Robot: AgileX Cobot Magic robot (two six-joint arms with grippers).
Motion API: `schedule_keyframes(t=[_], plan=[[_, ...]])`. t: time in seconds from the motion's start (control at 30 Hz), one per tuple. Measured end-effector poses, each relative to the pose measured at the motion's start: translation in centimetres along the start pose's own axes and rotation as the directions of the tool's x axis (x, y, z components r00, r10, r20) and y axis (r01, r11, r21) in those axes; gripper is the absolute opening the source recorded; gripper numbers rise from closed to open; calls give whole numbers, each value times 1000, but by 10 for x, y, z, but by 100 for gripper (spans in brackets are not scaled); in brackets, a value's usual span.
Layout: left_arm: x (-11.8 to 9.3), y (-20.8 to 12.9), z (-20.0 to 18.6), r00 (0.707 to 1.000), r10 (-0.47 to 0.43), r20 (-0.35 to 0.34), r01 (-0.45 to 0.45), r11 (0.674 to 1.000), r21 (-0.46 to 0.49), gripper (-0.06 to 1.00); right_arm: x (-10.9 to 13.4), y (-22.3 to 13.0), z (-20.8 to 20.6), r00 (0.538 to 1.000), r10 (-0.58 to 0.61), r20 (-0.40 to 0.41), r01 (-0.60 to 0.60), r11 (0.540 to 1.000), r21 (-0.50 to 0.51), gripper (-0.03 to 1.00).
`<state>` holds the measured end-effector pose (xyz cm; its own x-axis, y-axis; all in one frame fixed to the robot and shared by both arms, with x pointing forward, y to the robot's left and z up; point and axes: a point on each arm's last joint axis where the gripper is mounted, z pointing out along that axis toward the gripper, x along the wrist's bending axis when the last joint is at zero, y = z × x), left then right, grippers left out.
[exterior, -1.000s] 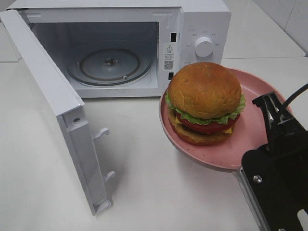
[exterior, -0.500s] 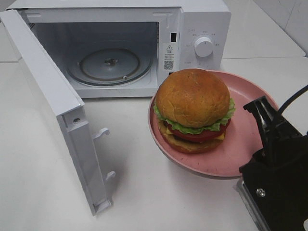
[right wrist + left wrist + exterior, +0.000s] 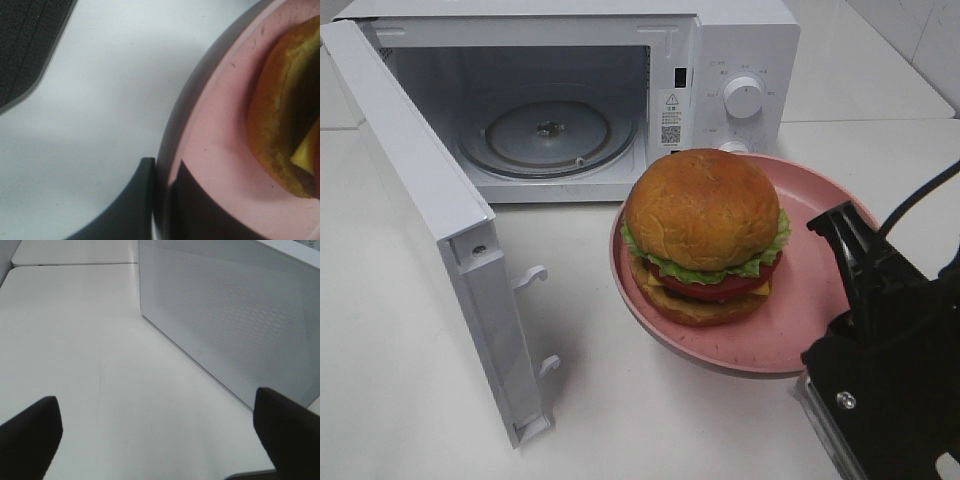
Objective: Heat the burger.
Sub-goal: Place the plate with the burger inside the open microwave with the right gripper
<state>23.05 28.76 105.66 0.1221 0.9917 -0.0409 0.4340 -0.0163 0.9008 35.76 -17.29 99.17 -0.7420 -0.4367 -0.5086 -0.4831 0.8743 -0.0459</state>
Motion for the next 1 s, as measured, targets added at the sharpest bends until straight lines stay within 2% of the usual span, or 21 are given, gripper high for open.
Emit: schedule_keyframes(t=[0.3, 0.67, 1.0], plan=[[0, 0, 0, 1000, 0, 0, 0, 1000, 0, 96, -15, -4, 13, 997, 42, -68, -41, 999, 9, 6], [0, 0, 0, 1000, 0, 0, 0, 1000, 0, 96, -28, -19, 30, 989, 18, -144, -20, 1000, -11, 6], [0, 0, 0, 1000, 0, 0, 0, 1000, 0, 96, -32, -25, 33, 993, 11, -118, -17, 999, -48, 6]])
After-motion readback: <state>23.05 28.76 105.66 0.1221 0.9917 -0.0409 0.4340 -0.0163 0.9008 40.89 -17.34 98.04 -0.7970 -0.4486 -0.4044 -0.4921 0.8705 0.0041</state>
